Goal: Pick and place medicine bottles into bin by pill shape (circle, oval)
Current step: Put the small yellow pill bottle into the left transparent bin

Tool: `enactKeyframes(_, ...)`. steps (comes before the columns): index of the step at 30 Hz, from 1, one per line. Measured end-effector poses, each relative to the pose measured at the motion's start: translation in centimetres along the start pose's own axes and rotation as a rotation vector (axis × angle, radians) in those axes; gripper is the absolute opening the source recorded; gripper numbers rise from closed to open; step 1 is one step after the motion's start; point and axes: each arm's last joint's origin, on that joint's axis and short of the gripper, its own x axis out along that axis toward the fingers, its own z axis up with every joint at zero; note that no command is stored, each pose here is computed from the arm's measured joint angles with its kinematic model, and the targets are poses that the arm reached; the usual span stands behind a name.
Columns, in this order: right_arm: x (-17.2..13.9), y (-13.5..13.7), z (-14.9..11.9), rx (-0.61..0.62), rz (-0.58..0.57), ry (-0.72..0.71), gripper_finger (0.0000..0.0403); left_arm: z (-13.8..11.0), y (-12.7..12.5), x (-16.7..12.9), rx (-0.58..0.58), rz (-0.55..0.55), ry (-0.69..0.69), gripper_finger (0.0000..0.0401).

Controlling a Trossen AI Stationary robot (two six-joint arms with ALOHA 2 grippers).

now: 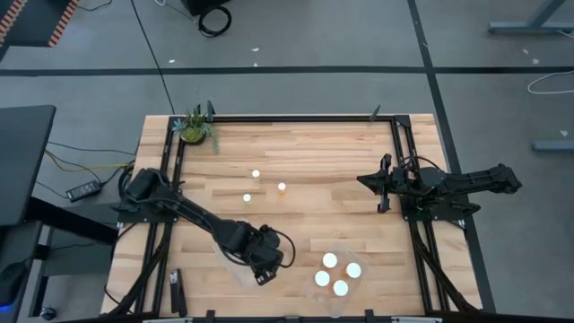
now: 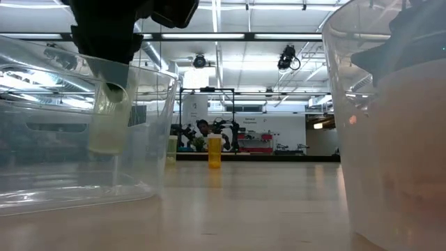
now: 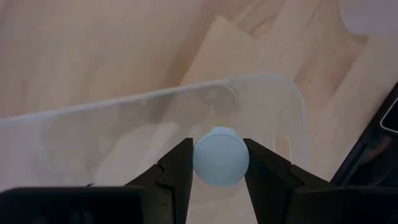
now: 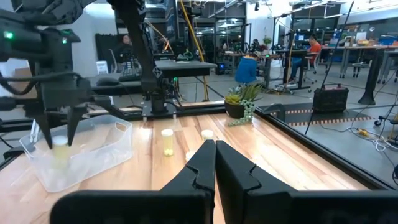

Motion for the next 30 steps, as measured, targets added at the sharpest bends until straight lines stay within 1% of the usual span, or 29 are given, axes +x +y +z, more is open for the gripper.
enactKeyframes(5,0.0,0.0,0.0,0.0,0.0,0.0,0.0019,-0.2,-0.3,0.8,0.017,0.011,0.004,0.0133)
enactKeyframes(10,0.0,0.0,0.0,-0.001,0.0,0.002,0.0019,-0.4,-0.5,1.1,0.047,0.042,-0.032,0.0133)
enactKeyframes(13,0.0,0.0,0.0,-0.002,0.0,0.005,0.0019,-0.6,-0.5,1.6,0.062,0.067,-0.029,0.0133)
enactKeyframes(21,0.0,0.0,-0.1,-0.004,0.0,0.011,0.0019,-0.5,-0.7,2.6,0.079,0.068,-0.036,0.0133)
enactKeyframes(27,0.0,0.0,-0.3,-0.01,0.0,0.03,0.0019,-0.5,-0.8,2.7,0.077,0.063,-0.042,0.0136)
enactKeyframes(30,0.0,0.0,-0.4,-0.012,0.0,0.036,0.0019,-0.5,-0.8,2.7,0.054,0.064,-0.043,0.014)
